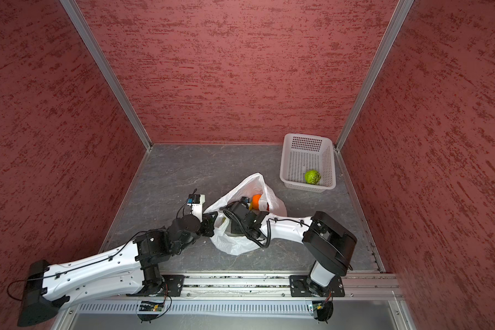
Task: Untie the knot of the plastic bag and take out the fruit
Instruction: Pick up the fruit from the plastic bag.
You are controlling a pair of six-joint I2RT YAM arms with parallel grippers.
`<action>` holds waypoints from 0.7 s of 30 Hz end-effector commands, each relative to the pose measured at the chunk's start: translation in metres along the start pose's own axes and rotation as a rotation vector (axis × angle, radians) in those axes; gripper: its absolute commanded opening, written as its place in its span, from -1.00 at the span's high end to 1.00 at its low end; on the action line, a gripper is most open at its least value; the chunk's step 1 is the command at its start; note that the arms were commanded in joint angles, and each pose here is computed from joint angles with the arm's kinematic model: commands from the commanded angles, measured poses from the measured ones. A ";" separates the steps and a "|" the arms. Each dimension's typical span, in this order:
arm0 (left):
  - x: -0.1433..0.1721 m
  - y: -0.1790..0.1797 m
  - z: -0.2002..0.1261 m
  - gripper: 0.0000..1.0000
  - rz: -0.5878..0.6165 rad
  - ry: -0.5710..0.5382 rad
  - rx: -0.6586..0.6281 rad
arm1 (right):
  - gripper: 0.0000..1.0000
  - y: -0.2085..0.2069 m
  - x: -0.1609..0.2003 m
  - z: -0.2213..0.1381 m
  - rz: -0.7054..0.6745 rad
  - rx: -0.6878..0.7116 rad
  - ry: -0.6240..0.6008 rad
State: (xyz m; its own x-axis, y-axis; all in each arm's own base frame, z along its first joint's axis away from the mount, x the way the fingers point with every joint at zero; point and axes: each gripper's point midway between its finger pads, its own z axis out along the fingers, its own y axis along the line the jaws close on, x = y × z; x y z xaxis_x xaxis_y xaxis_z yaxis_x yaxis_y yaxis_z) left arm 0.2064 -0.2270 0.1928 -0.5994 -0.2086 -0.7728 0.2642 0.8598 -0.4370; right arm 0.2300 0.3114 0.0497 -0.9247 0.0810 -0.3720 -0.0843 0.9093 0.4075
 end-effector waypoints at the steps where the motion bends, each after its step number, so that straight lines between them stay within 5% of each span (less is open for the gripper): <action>1: 0.003 -0.003 0.002 1.00 0.018 0.002 0.014 | 0.06 -0.005 -0.009 -0.013 0.024 0.008 -0.045; 21: -0.005 -0.008 0.003 1.00 0.017 -0.023 0.001 | 0.14 0.018 -0.009 -0.066 -0.024 -0.142 -0.052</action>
State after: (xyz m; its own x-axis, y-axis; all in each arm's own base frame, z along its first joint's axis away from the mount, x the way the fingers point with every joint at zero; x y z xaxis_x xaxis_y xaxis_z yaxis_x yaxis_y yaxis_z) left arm 0.2053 -0.2325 0.1881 -0.6034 -0.1926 -0.7738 0.2706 0.8633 -0.4259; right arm 0.2228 0.3028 0.1117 -0.8929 0.1126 -0.4359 -0.1383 0.8528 0.5036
